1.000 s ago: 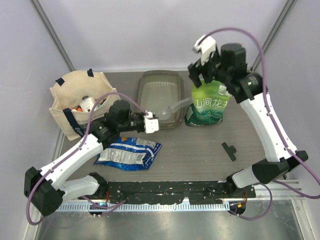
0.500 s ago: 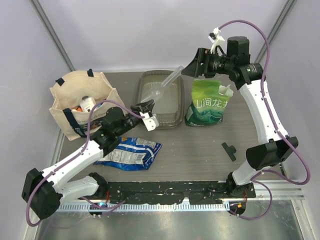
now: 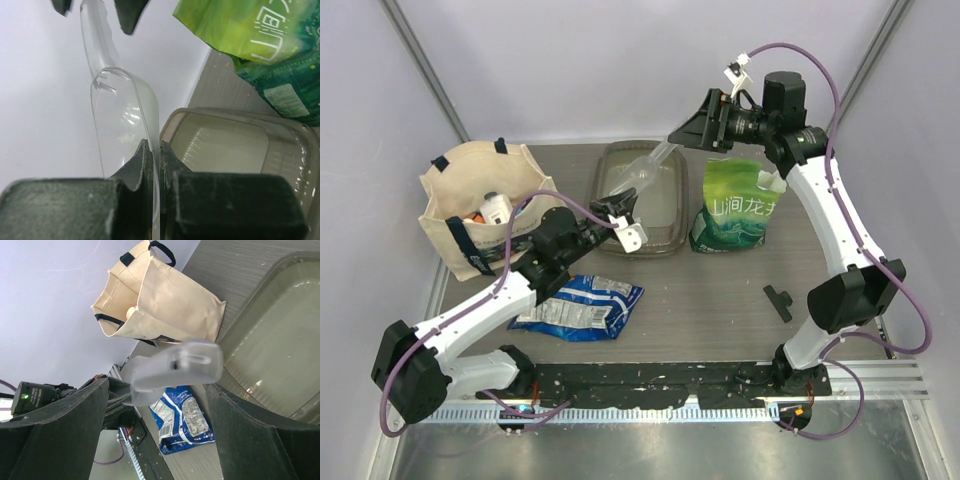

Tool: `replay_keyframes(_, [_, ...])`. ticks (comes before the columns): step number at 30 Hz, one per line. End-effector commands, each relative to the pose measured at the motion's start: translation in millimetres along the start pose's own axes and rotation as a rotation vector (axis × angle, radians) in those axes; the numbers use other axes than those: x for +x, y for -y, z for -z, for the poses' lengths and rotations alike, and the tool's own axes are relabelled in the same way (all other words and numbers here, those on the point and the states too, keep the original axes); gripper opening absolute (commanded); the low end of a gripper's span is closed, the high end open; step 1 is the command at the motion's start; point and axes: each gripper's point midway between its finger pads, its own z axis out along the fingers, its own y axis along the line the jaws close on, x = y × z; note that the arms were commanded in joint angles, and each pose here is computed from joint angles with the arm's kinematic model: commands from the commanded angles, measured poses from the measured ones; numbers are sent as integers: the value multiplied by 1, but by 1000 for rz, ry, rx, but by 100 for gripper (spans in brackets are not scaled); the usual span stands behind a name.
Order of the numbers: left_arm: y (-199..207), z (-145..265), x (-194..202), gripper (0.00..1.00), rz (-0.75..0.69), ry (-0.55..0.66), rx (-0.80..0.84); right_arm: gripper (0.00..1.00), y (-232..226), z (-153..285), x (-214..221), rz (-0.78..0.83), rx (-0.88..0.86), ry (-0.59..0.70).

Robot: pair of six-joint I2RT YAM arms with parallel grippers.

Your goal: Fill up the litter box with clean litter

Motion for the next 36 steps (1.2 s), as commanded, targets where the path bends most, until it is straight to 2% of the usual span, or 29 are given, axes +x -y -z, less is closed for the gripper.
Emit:
replay_keyframes(1, [-51,-4,-37,0,2,86,-165,83,-7,-7,-7,-6,-52,15])
replay_keyframes(8, [-52,-9,-46,0,37,116,-154,82,-14,-14,-10,-2,-94,19])
replay_keyframes(17, [-40,-18,-54,0,34,150,-98,76,-32,-21,-6,38,-155,4])
replay_keyframes(21, [-38,-19,-54,0,36,153,-95,70,-37,-21,-7,52,-168,8])
replay_keyframes(28, [-35,-18,-54,0,39,157,-87,51,-37,-19,-5,60,-165,8])
replay_keyframes(36, [-27,-18,-48,0,17,146,-73,48,-41,-15,-7,70,-168,18])
